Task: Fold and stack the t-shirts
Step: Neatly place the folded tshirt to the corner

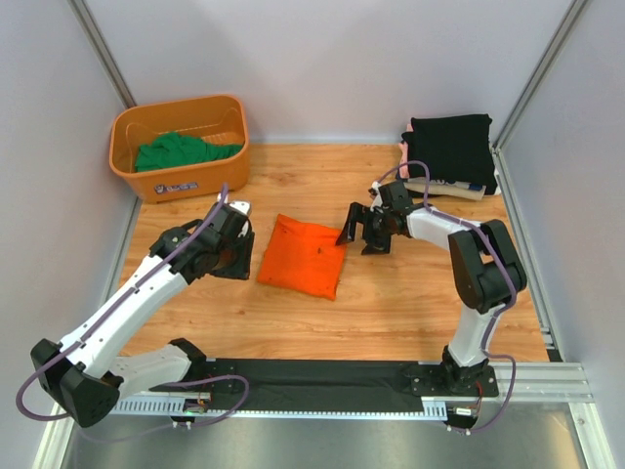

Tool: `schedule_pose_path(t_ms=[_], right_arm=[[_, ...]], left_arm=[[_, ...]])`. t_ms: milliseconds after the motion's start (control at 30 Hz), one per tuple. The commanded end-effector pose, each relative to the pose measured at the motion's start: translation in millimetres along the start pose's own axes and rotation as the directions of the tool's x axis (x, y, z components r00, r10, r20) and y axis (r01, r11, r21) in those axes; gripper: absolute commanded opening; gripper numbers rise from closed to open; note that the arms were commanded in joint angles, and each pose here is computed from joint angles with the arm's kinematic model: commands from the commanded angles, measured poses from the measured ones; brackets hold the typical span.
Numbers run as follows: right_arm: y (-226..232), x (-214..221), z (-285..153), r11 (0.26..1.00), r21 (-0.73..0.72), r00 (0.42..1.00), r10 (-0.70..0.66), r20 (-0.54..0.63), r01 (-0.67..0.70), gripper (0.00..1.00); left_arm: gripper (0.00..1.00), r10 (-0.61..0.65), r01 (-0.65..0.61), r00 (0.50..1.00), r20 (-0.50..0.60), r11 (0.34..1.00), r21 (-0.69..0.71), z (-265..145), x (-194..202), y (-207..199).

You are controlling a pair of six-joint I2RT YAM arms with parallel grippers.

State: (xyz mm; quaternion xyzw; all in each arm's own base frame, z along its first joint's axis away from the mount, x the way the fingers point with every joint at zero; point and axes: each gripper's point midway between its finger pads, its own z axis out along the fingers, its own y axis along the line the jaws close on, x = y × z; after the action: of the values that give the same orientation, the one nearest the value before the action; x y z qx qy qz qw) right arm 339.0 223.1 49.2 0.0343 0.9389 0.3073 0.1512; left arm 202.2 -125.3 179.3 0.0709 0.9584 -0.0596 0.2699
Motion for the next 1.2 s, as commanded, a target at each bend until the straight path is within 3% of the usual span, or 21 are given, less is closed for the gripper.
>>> schedule_pose_path(t_ms=[0, 133, 300, 500, 533, 600, 767, 800, 867, 933, 1167], right_arm=[[28, -23, 16, 0.992, -0.124, 1.000, -0.007, 0.031, 0.011, 0.98], [26, -20, 39, 0.990, -0.137, 1.000, 0.023, 0.017, -0.020, 0.90], [30, -8, 59, 0.990, -0.134, 0.999, 0.041, -0.018, -0.043, 0.71], [46, -7, 61, 0.970, -0.242, 0.999, 0.030, 0.008, -0.028, 0.26], [48, -6, 59, 0.965, -0.262, 1.000, 0.024, 0.011, -0.020, 0.11], [55, -8, 53, 0.955, -0.298, 1.000, -0.001, 0.023, 0.007, 0.00], [68, -38, 7, 0.947, -0.279, 0.985, -0.134, 0.107, 0.159, 0.00], [58, -32, -1, 0.962, -0.225, 0.988, -0.141, 0.069, 0.153, 0.00], [60, -58, -27, 0.953, -0.146, 0.958, -0.245, 0.148, 0.266, 0.00], [48, -64, -47, 0.957, -0.064, 0.951, -0.272, 0.147, 0.284, 0.00], [27, -120, -132, 0.889, 0.195, 0.845, -0.456, 0.280, 0.415, 0.00]], left_arm=[[0.49, 0.013, -0.013, 1.000, -0.003, 0.999, -0.030, -3, 10, 11], [0.49, 0.015, -0.015, 1.000, 0.009, 0.999, -0.042, -5, 14, 16], [0.49, 0.015, -0.014, 1.000, 0.024, 0.999, -0.051, -8, 13, 19], [0.49, 0.016, -0.013, 0.999, 0.041, 0.998, -0.068, -10, 16, 25], [0.49, 0.019, -0.016, 0.999, 0.048, 0.997, -0.069, -10, 16, 26], [0.49, 0.019, -0.014, 0.997, 0.069, 0.998, -0.068, -10, 16, 28], [0.49, 0.034, -0.027, 0.984, 0.173, 0.999, -0.043, -12, 6, 29], [0.49, 0.036, -0.028, 0.982, 0.184, 0.999, -0.045, -13, 5, 30], [0.48, 0.036, -0.028, 0.977, 0.210, 0.999, -0.040, -17, 3, 31], [0.48, 0.035, -0.030, 0.973, 0.229, 0.999, -0.023, -22, 2, 30], [0.47, 0.068, -0.050, 0.964, 0.259, 0.996, -0.074, -39, -5, 41]])
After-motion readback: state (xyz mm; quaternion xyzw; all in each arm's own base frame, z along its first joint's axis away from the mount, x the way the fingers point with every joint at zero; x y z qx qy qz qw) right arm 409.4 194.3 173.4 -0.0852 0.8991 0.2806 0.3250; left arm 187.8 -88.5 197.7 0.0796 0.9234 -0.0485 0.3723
